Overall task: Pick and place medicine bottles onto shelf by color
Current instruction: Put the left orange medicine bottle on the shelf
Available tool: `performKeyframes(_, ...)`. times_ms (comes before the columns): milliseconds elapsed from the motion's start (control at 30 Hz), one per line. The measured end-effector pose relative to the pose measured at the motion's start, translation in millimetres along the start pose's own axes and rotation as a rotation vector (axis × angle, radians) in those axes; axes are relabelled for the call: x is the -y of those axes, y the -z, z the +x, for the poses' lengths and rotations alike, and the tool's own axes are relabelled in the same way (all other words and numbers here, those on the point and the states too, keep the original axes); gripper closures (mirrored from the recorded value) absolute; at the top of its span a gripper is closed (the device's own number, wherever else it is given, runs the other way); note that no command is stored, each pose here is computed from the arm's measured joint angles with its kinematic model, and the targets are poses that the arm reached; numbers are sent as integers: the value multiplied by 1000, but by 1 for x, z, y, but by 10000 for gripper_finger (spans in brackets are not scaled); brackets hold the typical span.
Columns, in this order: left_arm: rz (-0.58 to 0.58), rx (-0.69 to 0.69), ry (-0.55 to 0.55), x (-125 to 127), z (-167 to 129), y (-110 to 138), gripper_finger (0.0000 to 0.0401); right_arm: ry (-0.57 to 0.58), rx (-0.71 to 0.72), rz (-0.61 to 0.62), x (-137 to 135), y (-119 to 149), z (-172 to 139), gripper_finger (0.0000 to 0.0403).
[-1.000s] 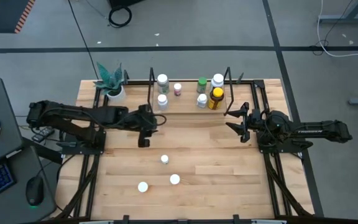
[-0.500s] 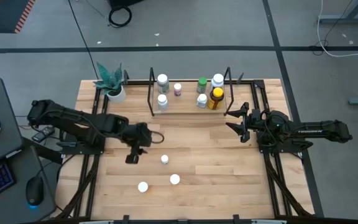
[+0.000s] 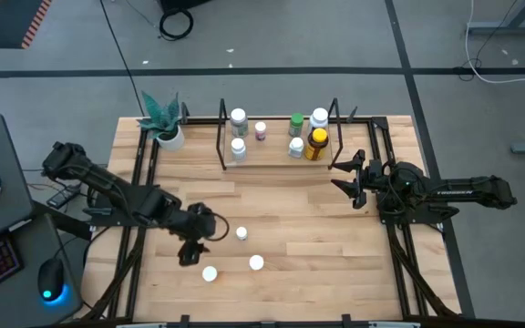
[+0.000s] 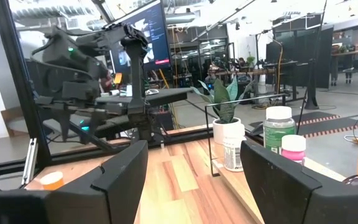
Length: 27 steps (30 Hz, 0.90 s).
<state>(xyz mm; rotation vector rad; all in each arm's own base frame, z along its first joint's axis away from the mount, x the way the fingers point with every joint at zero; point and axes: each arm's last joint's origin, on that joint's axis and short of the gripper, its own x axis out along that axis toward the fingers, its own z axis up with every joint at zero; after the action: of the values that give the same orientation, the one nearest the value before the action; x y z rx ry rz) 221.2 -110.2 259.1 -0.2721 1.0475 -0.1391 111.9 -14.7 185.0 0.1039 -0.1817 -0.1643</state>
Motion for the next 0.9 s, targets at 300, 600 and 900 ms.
performKeyframes(300, -139, 27, -22, 36, 11, 20, 187, 0, 0, 0, 0, 0, 0, 138)
performKeyframes(600, -256, -55, -45, 59, 27, 41, 170, 0, 0, 0, 0, 0, 0, 138)
performKeyframes(900, -317, -232, -115, 71, 51, 66, 174, 0, -1, 0, 0, 0, 0, 138)
